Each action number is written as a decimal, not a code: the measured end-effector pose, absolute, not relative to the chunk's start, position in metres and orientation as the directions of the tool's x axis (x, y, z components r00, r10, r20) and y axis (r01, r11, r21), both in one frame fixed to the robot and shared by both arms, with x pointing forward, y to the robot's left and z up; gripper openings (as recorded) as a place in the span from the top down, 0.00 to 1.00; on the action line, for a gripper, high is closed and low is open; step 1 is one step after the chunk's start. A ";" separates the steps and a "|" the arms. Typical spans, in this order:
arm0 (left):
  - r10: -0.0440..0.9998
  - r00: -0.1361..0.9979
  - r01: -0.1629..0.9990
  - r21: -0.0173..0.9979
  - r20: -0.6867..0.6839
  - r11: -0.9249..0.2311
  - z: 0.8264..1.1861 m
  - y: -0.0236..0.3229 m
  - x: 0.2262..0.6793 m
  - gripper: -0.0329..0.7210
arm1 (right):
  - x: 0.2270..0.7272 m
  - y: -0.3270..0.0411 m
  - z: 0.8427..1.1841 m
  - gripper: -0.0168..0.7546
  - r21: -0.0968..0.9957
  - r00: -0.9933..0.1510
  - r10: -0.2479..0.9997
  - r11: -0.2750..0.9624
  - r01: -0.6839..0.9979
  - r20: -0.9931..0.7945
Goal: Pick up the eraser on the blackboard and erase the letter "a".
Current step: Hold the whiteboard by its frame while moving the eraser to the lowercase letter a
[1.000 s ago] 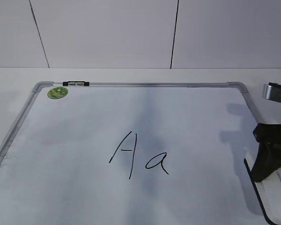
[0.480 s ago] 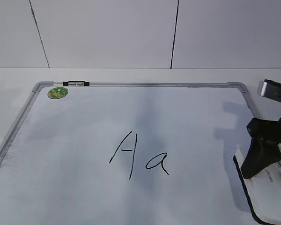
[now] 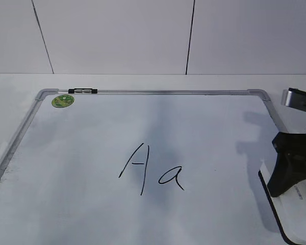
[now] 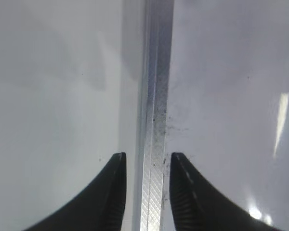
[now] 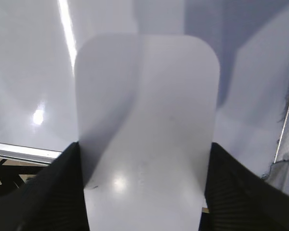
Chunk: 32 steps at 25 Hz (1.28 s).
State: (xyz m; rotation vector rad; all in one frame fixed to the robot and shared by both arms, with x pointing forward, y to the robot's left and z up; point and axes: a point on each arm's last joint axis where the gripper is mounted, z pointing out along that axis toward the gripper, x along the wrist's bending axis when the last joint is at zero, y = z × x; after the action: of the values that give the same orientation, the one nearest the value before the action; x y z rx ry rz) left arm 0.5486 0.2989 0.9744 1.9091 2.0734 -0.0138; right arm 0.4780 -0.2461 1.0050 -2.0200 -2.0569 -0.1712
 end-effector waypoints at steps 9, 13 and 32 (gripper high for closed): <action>0.967 -0.084 0.991 0.077 -0.240 0.105 0.933 0.299 0.559 0.65 | 0.478 -0.247 1.005 0.30 -0.092 -0.008 0.967 0.033 0.995 0.255; 0.967 -0.084 0.993 0.062 -0.240 0.102 0.929 0.298 0.560 0.65 | 0.478 -0.247 1.005 0.30 -0.090 -0.008 0.967 0.032 0.995 0.254; 0.973 -0.024 0.999 0.027 -0.228 0.031 0.925 0.286 0.569 0.80 | 0.478 -0.247 1.005 0.30 -0.091 -0.007 0.967 0.031 0.995 0.254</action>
State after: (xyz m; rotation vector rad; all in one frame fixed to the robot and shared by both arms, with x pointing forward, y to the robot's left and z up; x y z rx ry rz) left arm 0.5686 0.2859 0.9252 2.0571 2.1151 -0.2087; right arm 0.4781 -0.2467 1.0048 -2.0235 -2.0622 -0.1666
